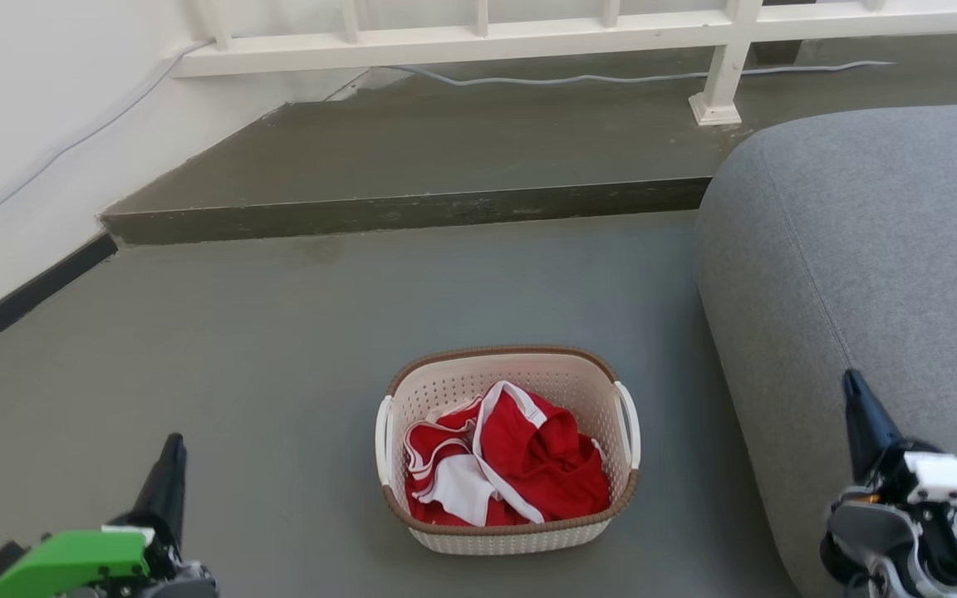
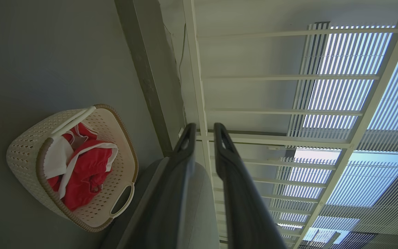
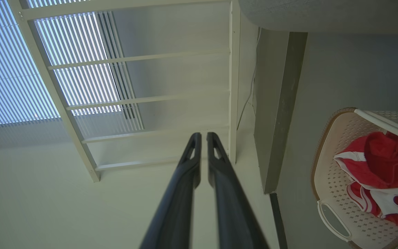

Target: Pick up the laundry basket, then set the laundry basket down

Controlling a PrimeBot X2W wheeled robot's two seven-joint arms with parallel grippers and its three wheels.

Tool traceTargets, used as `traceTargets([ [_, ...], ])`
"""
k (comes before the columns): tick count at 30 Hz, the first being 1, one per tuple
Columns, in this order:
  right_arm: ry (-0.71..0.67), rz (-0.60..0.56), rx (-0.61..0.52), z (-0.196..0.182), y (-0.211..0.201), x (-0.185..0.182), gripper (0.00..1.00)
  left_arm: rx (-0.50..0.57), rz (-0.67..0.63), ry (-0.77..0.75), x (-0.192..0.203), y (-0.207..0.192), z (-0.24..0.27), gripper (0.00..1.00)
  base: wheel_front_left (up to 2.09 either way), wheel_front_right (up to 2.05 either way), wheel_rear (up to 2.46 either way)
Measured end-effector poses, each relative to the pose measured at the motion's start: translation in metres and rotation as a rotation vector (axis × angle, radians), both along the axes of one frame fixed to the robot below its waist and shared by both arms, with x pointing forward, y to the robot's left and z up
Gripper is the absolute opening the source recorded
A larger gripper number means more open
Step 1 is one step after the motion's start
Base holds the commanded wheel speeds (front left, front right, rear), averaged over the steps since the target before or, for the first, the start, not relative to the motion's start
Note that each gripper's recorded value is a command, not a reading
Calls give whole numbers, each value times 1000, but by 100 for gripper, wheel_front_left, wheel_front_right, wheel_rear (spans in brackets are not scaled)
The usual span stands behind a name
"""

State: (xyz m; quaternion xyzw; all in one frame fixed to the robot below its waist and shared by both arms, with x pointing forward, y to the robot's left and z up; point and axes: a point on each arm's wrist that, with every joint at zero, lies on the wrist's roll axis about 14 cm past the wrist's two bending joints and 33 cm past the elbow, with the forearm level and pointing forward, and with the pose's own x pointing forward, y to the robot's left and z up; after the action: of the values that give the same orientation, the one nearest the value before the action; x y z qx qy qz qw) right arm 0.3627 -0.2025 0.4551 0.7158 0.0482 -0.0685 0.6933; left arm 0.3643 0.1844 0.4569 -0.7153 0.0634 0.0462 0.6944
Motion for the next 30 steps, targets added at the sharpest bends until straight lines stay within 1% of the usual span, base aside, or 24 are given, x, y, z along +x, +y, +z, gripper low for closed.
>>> traceTargets([
  [3,34,-2,11,-11,2,-8,100,-10,1,26,-6,-3,-9,100,0,0,0],
  [13,25,-9,-6,-8,2,-5,100,0,0,11,-6,-5,-4,100,0,0,0],
  [20,15,6,-56,-4,4,-3,100,29,17,-15,-4,-3,5,100,0,0,0],
  [26,9,20,-134,0,5,-1,100,127,7,-29,-3,-1,9,100,0,0,0],
  [30,6,36,-216,2,3,0,100,213,-3,-41,-3,1,13,100,0,0,0],
])
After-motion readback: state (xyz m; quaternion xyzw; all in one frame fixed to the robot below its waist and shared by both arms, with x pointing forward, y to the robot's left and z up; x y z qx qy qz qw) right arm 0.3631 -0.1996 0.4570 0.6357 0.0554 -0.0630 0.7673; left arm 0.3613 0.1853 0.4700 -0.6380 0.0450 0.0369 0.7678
